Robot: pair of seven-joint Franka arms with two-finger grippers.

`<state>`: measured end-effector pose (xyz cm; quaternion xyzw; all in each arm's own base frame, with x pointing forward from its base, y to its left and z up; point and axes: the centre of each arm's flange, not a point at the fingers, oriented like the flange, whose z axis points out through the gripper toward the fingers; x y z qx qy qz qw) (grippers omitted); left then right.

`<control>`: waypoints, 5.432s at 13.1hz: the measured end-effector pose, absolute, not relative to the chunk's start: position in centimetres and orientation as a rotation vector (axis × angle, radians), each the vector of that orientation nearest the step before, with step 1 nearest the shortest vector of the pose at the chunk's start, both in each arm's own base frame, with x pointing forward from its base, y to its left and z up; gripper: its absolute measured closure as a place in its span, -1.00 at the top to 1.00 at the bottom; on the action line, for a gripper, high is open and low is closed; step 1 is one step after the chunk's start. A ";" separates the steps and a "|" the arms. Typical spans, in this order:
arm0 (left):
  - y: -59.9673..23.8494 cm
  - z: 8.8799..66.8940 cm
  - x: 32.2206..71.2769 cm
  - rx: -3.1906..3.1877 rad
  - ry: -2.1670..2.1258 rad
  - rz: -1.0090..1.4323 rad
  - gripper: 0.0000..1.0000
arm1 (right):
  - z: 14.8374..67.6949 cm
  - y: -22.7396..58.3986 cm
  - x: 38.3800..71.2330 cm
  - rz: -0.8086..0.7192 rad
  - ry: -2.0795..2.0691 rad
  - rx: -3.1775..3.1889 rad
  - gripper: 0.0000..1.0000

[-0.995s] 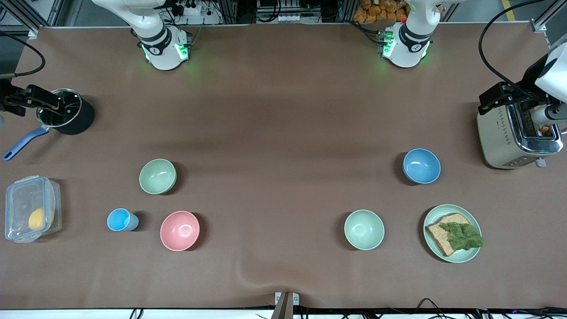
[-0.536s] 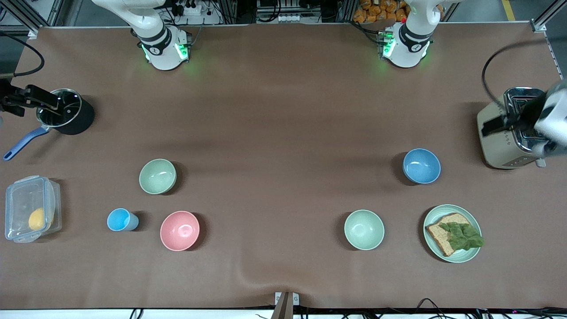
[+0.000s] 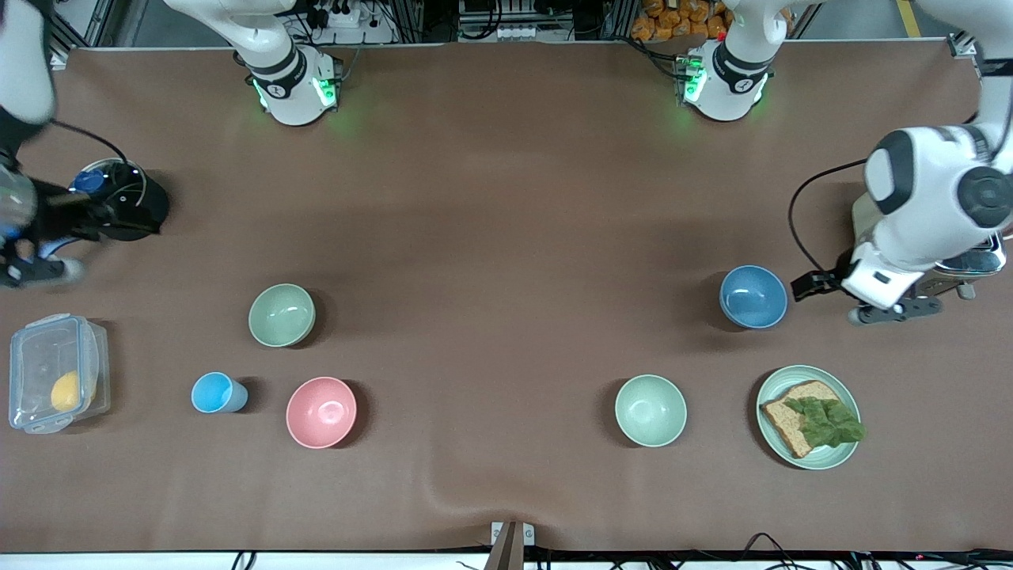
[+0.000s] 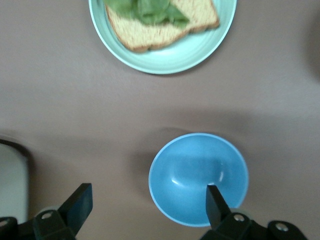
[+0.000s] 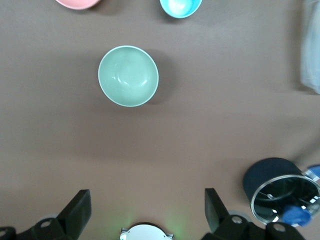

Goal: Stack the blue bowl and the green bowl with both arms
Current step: 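Lower both grippers toward the green and blue bowl rims, then close both grippers on the rims of the green and blue bowls, then carry the green bowl with the right gripper to the table center, then carry the blue bowl with the left gripper over the green bowl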

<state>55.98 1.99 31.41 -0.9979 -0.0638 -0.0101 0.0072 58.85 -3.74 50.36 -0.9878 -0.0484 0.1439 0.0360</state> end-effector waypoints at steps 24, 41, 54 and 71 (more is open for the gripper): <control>0.8 31.0 59.5 -3.138 -0.159 0.066 -0.90 | 18.4 -2.4 62.8 0.548 -0.052 -2.942 0.91; -2.7 40.6 62.2 -3.148 -0.024 0.145 -0.90 | 24.0 15.1 62.7 0.615 0.294 -2.837 -0.90; -2.6 39.8 62.3 -3.149 -0.012 0.168 -0.90 | 21.9 40.9 58.0 0.336 0.789 -2.656 -0.90; -26.8 39.4 60.1 -3.214 -0.301 0.129 -0.90 | 27.0 31.4 64.0 0.462 1.022 -2.548 1.00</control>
